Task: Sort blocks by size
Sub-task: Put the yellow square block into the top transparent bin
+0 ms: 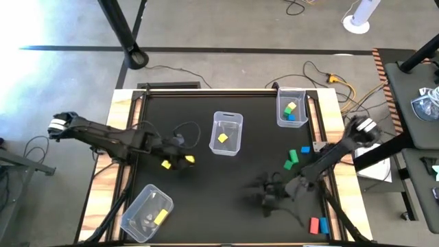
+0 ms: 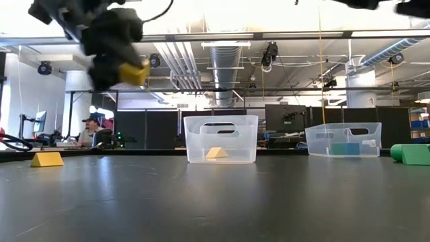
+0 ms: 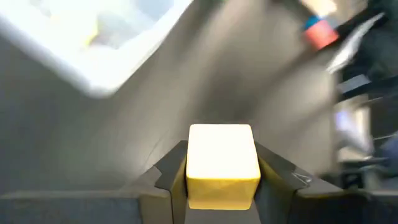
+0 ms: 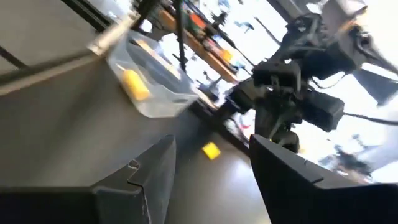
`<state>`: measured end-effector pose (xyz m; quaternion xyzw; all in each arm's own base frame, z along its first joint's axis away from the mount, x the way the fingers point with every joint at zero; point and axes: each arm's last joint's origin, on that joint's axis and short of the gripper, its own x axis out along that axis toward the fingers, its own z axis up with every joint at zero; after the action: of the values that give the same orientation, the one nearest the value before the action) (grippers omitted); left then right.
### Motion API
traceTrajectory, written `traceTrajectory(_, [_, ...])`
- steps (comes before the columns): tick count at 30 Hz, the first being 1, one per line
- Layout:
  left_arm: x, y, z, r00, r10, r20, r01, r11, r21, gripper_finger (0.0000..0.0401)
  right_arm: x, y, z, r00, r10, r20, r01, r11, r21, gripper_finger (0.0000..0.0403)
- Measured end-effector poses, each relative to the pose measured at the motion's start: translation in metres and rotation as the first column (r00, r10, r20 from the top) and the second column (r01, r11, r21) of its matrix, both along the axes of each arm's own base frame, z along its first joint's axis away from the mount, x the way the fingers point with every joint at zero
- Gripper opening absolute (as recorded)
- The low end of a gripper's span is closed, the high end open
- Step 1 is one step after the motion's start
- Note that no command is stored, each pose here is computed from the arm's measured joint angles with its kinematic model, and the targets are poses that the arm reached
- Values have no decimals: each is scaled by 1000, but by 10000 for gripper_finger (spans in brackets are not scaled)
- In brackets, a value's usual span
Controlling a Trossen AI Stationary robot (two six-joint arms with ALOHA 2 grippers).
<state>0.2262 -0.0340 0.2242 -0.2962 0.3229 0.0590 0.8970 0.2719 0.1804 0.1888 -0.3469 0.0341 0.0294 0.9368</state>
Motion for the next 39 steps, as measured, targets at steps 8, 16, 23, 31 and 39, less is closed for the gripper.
traceTrajectory(8, [20,-6,-32,905,-129,405,127,991,30,116,49,25,-3,940,-337,48,340,915,-218,246])
traceTrajectory(16, [41,-17,-52,842,-241,483,266,964,16,116,73,39,7,969,-243,31,240,915,-326,322])
traceTrajectory(23, [54,-34,-43,766,-345,542,355,931,90,116,90,25,16,970,-227,-93,193,940,-281,335])
traceTrajectory(31, [61,-51,-32,703,-420,574,392,902,179,116,100,12,23,964,-251,-88,221,940,-261,298])
traceTrajectory(39, [60,-52,-32,702,-407,584,369,910,190,117,100,12,23,965,-246,-93,214,940,-265,209])
